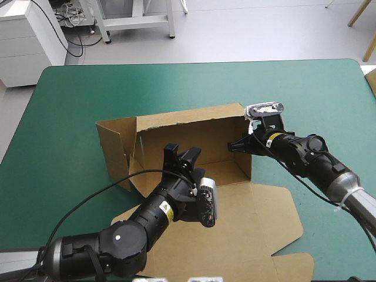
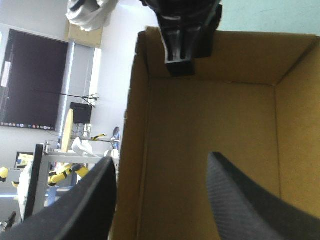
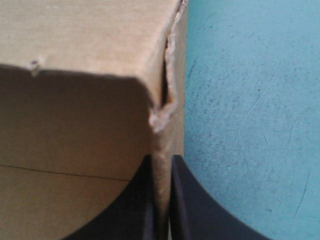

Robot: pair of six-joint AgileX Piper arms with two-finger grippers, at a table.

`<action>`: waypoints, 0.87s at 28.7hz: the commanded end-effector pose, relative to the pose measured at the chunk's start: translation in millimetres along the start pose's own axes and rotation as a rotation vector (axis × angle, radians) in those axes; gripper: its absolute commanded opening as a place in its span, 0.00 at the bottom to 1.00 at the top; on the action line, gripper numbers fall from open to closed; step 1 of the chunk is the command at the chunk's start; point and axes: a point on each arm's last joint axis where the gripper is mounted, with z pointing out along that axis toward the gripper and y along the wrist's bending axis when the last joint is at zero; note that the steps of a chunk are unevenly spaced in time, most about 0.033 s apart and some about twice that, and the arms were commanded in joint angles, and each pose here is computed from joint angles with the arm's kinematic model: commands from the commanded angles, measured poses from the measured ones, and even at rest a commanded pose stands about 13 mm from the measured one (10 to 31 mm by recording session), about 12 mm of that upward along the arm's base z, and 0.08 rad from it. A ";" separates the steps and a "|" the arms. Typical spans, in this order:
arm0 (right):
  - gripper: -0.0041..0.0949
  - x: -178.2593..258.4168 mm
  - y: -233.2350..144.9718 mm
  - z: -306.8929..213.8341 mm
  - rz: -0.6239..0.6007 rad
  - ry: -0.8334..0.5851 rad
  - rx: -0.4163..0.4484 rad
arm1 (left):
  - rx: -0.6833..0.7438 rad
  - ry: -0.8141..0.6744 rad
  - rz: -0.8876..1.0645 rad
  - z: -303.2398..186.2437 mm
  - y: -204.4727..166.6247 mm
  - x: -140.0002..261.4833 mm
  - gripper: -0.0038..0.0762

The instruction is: Fold the box

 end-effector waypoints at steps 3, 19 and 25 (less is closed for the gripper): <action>0.02 -18.4 2.3 -6.2 -0.002 -0.040 -0.003 | -0.048 0.034 -0.064 -18.9 16.6 2.3 0.54; 0.02 -51.8 -34.6 -28.7 0.042 0.144 0.154 | -0.030 0.077 -0.289 -36.1 118.5 9.5 0.54; 0.02 -60.9 -53.5 -2.8 0.011 0.351 0.190 | 0.008 0.302 -0.565 -11.1 146.5 76.1 0.51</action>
